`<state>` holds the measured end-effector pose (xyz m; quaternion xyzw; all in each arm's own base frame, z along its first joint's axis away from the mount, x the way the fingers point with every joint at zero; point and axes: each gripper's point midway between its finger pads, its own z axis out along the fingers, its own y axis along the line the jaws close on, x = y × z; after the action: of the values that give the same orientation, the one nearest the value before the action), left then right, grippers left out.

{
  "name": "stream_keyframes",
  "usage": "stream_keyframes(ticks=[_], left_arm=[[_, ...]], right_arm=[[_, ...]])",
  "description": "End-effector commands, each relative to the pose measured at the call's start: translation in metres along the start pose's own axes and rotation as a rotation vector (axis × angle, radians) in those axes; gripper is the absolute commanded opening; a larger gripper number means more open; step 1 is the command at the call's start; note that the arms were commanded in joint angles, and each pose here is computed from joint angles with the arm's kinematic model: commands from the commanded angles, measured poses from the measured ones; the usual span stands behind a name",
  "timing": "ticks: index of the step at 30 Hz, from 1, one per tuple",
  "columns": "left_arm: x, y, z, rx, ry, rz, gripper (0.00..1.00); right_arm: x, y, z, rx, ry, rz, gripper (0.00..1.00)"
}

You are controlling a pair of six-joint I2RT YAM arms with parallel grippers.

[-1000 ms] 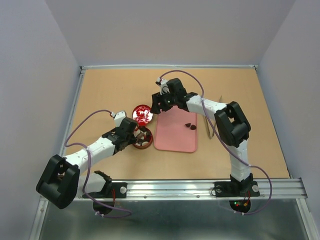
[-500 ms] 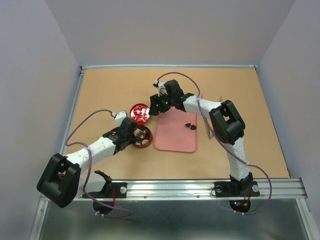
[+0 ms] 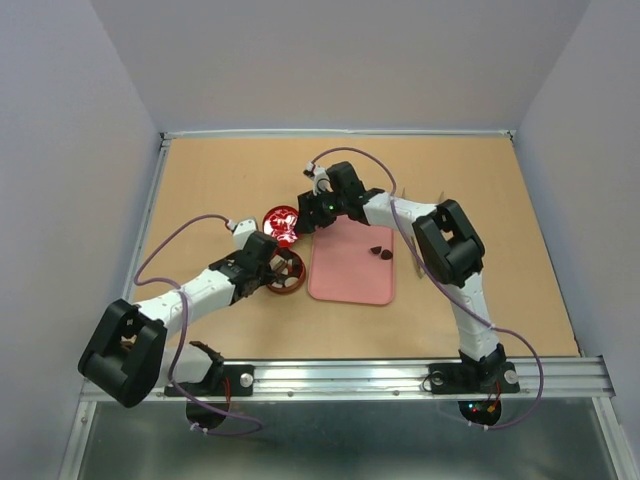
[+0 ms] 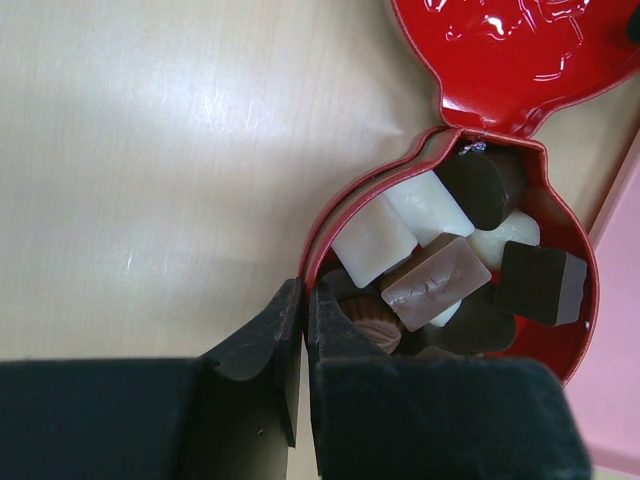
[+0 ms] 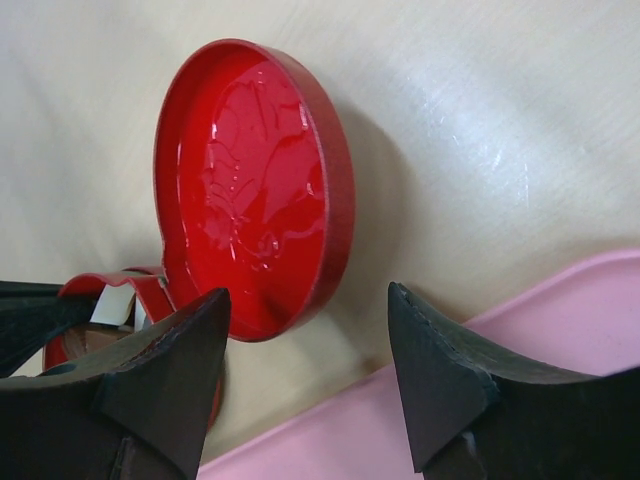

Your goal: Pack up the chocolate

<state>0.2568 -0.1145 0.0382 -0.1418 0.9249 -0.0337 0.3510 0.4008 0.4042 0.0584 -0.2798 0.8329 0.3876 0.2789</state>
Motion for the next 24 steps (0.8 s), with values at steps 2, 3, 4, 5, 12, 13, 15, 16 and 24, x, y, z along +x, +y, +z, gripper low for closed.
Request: stream_keyframes(ticks=[2, 3, 4, 5, 12, 13, 15, 16, 24], left_arm=[[-0.007, -0.003, 0.005, -0.022, -0.007, 0.031, 0.04], [-0.009, -0.004, 0.005, -0.022, -0.012, 0.036, 0.03], [-0.010, -0.005, 0.005, -0.020, -0.015, 0.042, 0.02], [-0.014, -0.007, 0.005, -0.018, -0.026, 0.042, 0.02], [-0.020, -0.015, 0.017, -0.026, -0.030, 0.080, 0.02], [-0.022, -0.015, 0.018, -0.031, -0.036, 0.089, 0.02], [-0.026, -0.018, 0.019, -0.034, -0.042, 0.094, 0.02], [-0.028, -0.020, 0.019, -0.031, -0.047, 0.094, 0.02], [-0.043, -0.035, 0.028, -0.022, -0.068, 0.109, 0.03]], right_arm=[[-0.041, 0.022, 0.003, -0.079, -0.108, -0.061, 0.69], [-0.040, 0.022, 0.004, -0.080, -0.106, -0.058, 0.69], [-0.039, 0.022, 0.005, -0.083, -0.104, -0.057, 0.69], [-0.040, 0.021, 0.006, -0.082, -0.107, -0.056, 0.69], [-0.039, 0.021, 0.008, -0.093, -0.122, -0.055, 0.68], [-0.039, 0.021, 0.008, -0.095, -0.121, -0.054, 0.68], [-0.036, 0.021, 0.007, -0.096, -0.120, -0.057, 0.68], [-0.036, 0.020, 0.005, -0.095, -0.121, -0.056, 0.68], [-0.037, 0.030, -0.004, -0.134, -0.148, -0.093, 0.68]])
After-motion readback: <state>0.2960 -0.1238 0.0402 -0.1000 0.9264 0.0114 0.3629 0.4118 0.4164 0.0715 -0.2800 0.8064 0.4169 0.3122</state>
